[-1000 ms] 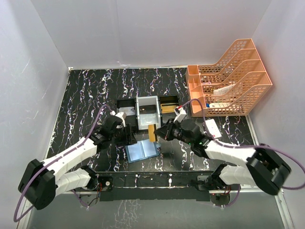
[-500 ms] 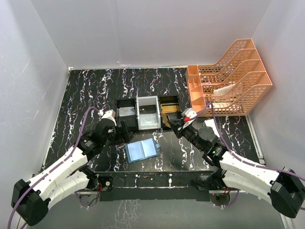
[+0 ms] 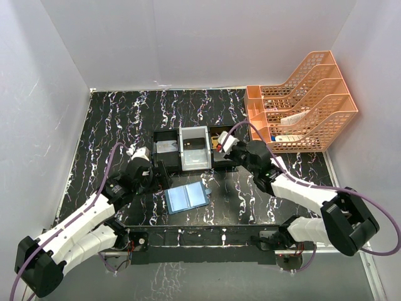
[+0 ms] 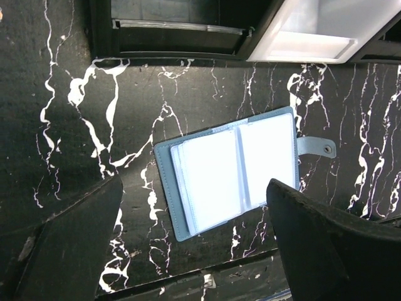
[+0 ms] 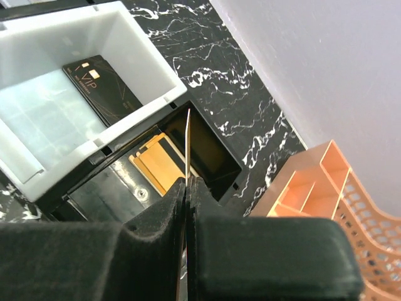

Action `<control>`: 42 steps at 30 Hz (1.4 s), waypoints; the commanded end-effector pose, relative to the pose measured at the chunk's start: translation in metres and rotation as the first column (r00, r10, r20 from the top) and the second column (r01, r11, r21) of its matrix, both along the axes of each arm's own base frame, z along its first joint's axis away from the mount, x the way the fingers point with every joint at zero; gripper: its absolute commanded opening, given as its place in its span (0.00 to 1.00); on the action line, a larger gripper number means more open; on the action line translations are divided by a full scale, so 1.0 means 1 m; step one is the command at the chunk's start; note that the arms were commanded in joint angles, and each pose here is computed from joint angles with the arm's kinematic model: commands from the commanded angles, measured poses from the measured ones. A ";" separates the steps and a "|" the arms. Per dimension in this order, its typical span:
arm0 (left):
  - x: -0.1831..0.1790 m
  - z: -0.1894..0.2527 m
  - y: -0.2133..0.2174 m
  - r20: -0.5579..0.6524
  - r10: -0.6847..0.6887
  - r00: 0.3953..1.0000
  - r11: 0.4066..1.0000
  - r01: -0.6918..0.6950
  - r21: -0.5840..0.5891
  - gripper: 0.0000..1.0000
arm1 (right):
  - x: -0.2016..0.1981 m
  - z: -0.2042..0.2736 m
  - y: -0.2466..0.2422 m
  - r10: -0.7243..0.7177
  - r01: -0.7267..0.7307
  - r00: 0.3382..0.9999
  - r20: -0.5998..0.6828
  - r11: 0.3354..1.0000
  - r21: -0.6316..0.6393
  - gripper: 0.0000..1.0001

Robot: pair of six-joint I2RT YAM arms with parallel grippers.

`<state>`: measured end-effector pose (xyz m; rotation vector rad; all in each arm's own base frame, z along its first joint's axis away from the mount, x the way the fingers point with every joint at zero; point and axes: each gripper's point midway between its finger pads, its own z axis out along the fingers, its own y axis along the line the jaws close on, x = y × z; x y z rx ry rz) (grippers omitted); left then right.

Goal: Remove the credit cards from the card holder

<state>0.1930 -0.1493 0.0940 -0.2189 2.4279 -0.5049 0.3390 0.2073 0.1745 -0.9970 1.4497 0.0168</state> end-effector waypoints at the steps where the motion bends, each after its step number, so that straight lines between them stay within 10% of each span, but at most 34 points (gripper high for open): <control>1: -0.001 0.003 0.009 0.002 0.025 1.000 0.999 -0.025 0.035 0.99 | 0.014 0.042 0.015 0.130 -0.106 0.962 0.239 0.988 -0.110 0.00; 42: -0.010 -0.008 0.015 -0.038 0.019 0.999 0.998 -0.017 0.061 0.99 | 0.088 -0.052 0.024 0.312 -0.302 0.950 -0.027 0.889 -0.345 0.00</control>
